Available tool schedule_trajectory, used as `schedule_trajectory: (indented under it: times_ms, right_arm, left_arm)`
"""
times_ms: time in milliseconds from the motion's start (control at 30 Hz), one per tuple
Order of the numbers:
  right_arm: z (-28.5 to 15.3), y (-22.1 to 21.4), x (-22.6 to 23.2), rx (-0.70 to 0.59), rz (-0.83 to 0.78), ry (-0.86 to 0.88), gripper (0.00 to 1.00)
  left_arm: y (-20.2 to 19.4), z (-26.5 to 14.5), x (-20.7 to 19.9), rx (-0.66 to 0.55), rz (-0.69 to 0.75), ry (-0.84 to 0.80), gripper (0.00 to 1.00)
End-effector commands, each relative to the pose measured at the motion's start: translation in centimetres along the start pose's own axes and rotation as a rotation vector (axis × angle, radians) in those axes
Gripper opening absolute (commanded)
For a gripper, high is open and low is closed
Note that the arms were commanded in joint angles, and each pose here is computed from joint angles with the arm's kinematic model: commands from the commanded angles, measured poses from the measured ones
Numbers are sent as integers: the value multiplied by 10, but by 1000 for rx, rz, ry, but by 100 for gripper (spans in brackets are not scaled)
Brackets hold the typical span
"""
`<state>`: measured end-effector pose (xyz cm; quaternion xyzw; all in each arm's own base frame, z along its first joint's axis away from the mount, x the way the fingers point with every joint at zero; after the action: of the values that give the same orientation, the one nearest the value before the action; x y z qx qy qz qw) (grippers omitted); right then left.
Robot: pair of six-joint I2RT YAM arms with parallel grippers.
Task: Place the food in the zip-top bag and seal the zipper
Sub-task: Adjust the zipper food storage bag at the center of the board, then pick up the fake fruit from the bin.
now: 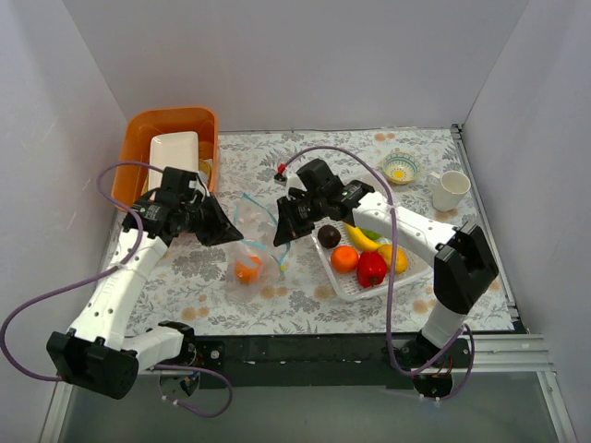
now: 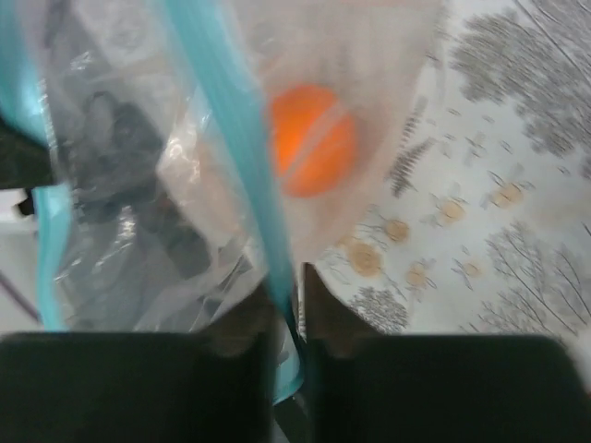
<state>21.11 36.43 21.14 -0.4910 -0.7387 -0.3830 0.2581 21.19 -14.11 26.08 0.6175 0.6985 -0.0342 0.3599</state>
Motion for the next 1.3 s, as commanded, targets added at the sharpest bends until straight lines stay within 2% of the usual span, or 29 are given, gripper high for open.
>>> schedule_trajectory:
  times_ms: [0,33,100,167,200,267,300,467,733,967,1267]
  right_arm:
    - [-16,13,-34,-152,-9,-214,36]
    - [-24,20,-35,-210,-20,-245,46]
    - [-44,25,-28,-310,-52,-252,57]
    - [-65,34,-38,-407,-44,-321,64]
    - [-80,37,-33,-462,-50,-326,71]
    - [-104,46,-45,-559,-35,-403,72]
    - [-114,45,-47,-589,-37,-414,77]
    - [-150,49,-92,-659,50,-560,79]
    - [-142,58,-175,-599,127,-728,80]
    - [-136,90,-197,-593,102,-800,79]
    - [-122,97,-235,-514,130,-876,79]
  left_arm:
    - [2,24,0,-68,16,-98,0]
    - [2,25,-1,-78,25,-111,0]
    - [3,30,-5,-76,36,-164,0]
    - [6,34,-9,-68,39,-188,0]
    - [8,36,-11,-71,44,-200,0]
    - [13,35,-17,-73,62,-221,0]
    - [17,38,-18,-70,64,-227,0]
    - [30,35,-38,-50,99,-313,0]
    - [33,46,-37,-17,117,-315,0]
    - [24,52,-32,18,152,-333,0]
    - [21,49,-30,-26,200,-346,0]
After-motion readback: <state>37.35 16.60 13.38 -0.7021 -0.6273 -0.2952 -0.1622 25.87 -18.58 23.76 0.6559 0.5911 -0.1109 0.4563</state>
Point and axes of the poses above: each gripper's point midway between its finger pads, its own z axis out along the fingers, its own x axis along the line the jaws close on, y = z × x, the point moved 3 cm from there along -z, back along the fingers, and after that the axes turned 14 degrees about z, right-handed, at the moved point
